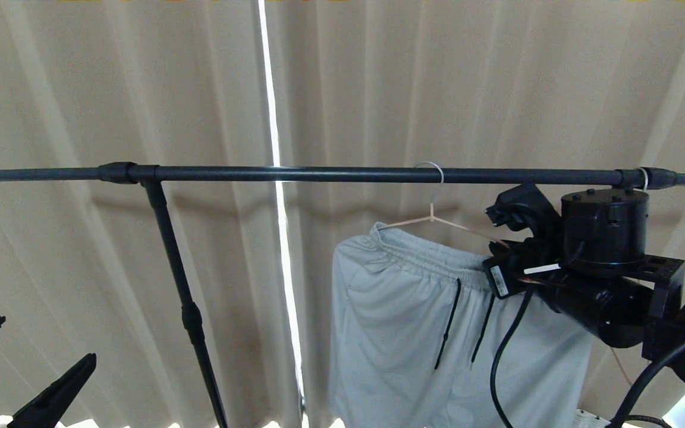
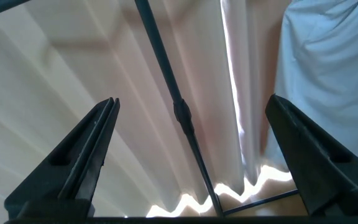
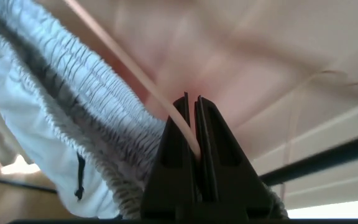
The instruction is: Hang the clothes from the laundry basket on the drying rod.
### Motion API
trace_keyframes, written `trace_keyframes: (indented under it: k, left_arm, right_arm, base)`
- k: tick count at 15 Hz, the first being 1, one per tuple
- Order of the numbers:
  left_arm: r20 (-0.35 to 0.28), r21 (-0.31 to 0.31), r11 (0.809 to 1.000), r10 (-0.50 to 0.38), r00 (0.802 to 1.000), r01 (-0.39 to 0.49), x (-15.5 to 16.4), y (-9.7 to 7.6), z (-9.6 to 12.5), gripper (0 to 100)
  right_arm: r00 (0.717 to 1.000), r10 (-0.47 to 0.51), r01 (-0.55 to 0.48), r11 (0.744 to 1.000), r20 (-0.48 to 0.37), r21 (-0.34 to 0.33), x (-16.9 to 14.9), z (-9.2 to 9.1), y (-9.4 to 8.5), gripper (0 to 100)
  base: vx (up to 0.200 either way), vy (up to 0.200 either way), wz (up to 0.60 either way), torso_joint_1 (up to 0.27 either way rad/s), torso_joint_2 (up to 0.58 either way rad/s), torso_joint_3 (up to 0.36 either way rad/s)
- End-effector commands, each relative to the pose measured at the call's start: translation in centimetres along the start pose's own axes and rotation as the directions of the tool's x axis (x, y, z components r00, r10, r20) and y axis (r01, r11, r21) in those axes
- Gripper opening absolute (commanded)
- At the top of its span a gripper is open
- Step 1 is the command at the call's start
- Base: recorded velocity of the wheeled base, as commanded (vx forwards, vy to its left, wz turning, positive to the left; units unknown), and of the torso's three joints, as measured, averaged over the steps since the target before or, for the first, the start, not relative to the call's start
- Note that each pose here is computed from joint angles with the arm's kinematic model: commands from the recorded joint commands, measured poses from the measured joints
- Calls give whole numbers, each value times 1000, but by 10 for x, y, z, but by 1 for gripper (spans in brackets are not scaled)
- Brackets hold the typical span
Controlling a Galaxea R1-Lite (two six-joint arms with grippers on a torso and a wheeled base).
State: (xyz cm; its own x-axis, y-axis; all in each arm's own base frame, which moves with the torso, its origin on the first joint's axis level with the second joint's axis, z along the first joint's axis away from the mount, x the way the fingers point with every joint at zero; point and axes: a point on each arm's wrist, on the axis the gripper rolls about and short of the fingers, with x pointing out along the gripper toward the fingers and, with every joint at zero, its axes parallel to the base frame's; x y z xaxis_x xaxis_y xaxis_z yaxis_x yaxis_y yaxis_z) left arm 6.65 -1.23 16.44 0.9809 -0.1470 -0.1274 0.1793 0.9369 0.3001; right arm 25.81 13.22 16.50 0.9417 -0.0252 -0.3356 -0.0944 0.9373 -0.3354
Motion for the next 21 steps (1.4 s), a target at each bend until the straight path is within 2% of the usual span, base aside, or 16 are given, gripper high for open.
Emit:
trace_keyframes:
  k: [1,5,6,8,11,14,16,18,21]
  left_arm:
    - [-1,0,1000,0,1000,0,0,0,0,100]
    - [-5,3,1000,-1,1000,1,0,0,-1,100]
    - [-2,2,1000,-3,1000,3,0,0,-1,100]
    - [-4,2,1000,-2,1000,2,0,0,-1,100]
    - [-1,3,1000,0,1000,0,0,0,-1,100]
    - [3,1,1000,1,1000,-1,-1,0,0,100]
    - [5,1,1000,2,1000,-2,-1,0,0,100]
    - [9,-3,1000,10,1000,-10,-2,0,0,100]
    - [7,-8,999,54,999,-54,-5,3,-1,100]
  right_arm:
    - [1000,7,-7,1000,-7,-8,2,-1,4,0]
    - [999,50,-50,998,-5,-29,-5,-4,15,0]
    - [998,57,-57,998,-2,-28,-6,-3,16,100]
    - [996,89,-89,996,12,-10,-10,-2,23,100]
    - [988,150,-151,986,26,77,-18,0,34,100]
    - [977,209,-212,970,38,120,-22,-5,35,100]
    - [969,217,-233,961,119,148,-25,-6,34,100]
    - [958,202,-238,956,204,172,-42,-10,22,100]
    - [939,180,-241,953,293,185,-82,-10,-8,100]
  base:
    - [0,0,0,0,0,0]
    - [0,0,0,0,0,0]
    - [0,0,0,0,0,0]
    - [0,0,0,0,0,0]
    - [0,0,0,0,0,0]
    - [0,0,0,0,0,0]
    - [0,0,0,0,0,0]
    - [0,0,0,0,0,0]
    - [0,0,0,0,0,0]
